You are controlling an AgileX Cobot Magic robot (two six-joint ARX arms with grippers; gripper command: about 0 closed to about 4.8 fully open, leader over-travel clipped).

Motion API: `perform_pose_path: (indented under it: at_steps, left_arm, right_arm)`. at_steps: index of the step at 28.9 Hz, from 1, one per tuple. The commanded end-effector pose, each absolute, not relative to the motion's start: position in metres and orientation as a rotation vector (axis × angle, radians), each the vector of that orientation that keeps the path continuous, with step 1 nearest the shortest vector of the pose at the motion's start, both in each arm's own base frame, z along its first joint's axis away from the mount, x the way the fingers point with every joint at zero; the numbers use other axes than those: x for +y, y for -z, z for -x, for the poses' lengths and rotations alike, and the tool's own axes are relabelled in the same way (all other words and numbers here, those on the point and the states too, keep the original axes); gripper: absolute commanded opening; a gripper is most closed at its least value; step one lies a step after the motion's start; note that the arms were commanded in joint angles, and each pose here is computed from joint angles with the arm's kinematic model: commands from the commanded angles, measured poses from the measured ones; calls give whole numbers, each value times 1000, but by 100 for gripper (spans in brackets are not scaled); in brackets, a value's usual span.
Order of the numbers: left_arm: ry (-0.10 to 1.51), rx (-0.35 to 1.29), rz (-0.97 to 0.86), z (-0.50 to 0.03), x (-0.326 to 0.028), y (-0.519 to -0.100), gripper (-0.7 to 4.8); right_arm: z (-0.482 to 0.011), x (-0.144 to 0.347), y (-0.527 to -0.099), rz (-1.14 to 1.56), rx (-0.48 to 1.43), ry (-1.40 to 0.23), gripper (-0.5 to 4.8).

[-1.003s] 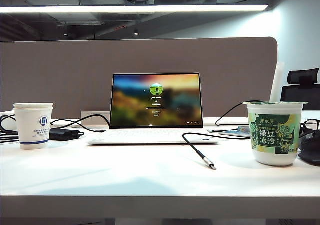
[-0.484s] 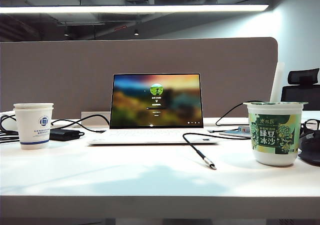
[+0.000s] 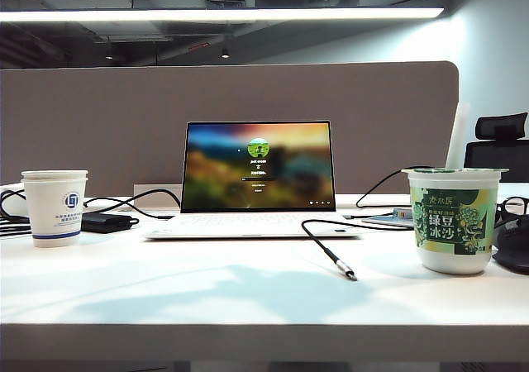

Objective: Pick up the black phone, pick up the charger plug, insert the charger plug into the phone's charging port, and finally place the connected phone back on the desk.

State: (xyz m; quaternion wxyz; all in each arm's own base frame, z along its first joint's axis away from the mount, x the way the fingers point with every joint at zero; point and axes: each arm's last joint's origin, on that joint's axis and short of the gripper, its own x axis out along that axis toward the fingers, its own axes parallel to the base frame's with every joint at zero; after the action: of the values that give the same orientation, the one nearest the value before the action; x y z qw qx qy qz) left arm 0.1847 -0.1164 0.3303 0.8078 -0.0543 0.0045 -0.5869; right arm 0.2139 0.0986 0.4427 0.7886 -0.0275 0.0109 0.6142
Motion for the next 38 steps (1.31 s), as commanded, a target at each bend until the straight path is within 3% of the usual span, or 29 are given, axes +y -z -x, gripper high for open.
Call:
perform_pose_path:
  at_steps: [1,4,15,22,38]
  left_arm:
    - [1240,38,-52,-183,-115,-339,-6]
    - [1205,119,-200,-180,-112,-344,-6]
    - [1158,213,-362,-176,-109,-330,-7]
    - [1191,260,-395,-172,-109,-324,-6]
    - [1223,279,-447,-168,-111,-320,-7]
  right_arm:
    - [-209,101,-431,166,73,-1295,336]
    - [-203,110,-420,301,120,-1278,336]
    - [-193,137,-394,576,214,-1320,336]
    - [-196,165,-376,711,237,-1390,336]
    - [-218,199,-341,737,350,-1453,334]
